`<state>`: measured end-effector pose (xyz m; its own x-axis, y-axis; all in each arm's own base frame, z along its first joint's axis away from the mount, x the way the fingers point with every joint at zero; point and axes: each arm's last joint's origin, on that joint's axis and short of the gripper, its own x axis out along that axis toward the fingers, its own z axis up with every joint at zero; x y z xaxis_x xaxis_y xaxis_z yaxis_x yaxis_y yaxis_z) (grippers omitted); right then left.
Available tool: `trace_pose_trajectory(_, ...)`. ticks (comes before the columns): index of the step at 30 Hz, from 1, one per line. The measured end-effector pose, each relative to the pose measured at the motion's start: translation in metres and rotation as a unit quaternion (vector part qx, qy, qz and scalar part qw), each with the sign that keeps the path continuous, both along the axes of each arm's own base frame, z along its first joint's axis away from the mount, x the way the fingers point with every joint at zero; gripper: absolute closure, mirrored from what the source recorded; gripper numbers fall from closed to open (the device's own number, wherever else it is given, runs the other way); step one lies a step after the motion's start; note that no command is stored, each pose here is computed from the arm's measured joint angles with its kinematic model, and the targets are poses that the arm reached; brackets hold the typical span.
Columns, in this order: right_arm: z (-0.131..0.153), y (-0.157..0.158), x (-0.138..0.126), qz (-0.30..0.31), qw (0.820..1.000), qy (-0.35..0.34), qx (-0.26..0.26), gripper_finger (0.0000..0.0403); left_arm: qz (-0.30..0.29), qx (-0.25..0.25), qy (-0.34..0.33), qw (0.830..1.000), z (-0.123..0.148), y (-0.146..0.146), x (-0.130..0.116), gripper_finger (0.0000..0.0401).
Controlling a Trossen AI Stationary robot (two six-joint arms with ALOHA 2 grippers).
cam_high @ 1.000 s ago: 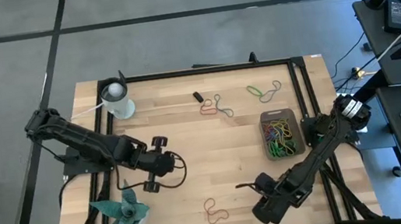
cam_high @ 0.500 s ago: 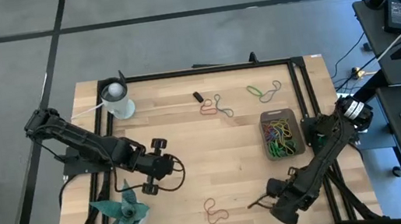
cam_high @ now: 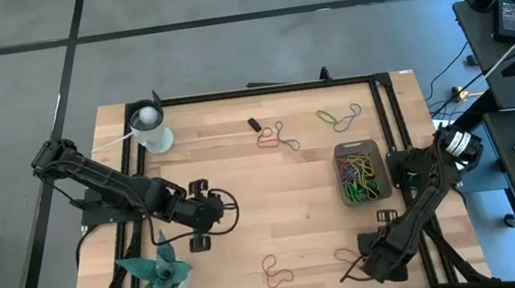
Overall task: Pick and place rubber bands into bin
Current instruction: Put the yellow rubber band into the black bin
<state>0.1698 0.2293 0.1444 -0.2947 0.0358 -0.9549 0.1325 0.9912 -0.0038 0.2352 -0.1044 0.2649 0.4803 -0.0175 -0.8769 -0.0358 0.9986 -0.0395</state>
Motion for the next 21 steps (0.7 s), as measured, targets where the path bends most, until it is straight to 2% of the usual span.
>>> trace_pose_trajectory(7,-0.013,-0.001,-0.015,0.066,0.998,0.004,0.007,0.0287,0.048,-0.04,-0.023,0.998,0.002,-0.002,0.004,0.0399)
trace_pose_trajectory(11,-0.017,-0.001,-0.018,0.068,0.998,0.0,0.012,0.0325,0.068,-0.056,-0.034,0.996,0.004,-0.003,0.006,0.0398)
trace_pose_trajectory(15,-0.016,0.0,-0.018,0.076,0.997,-0.001,0.014,0.0389,0.079,-0.062,-0.048,0.994,0.005,-0.003,0.008,0.0398)
trace_pose_trajectory(21,-0.002,0.008,-0.015,0.089,0.996,-0.02,0.005,0.0399,0.086,-0.055,-0.062,0.993,0.006,-0.003,0.01,0.0398)
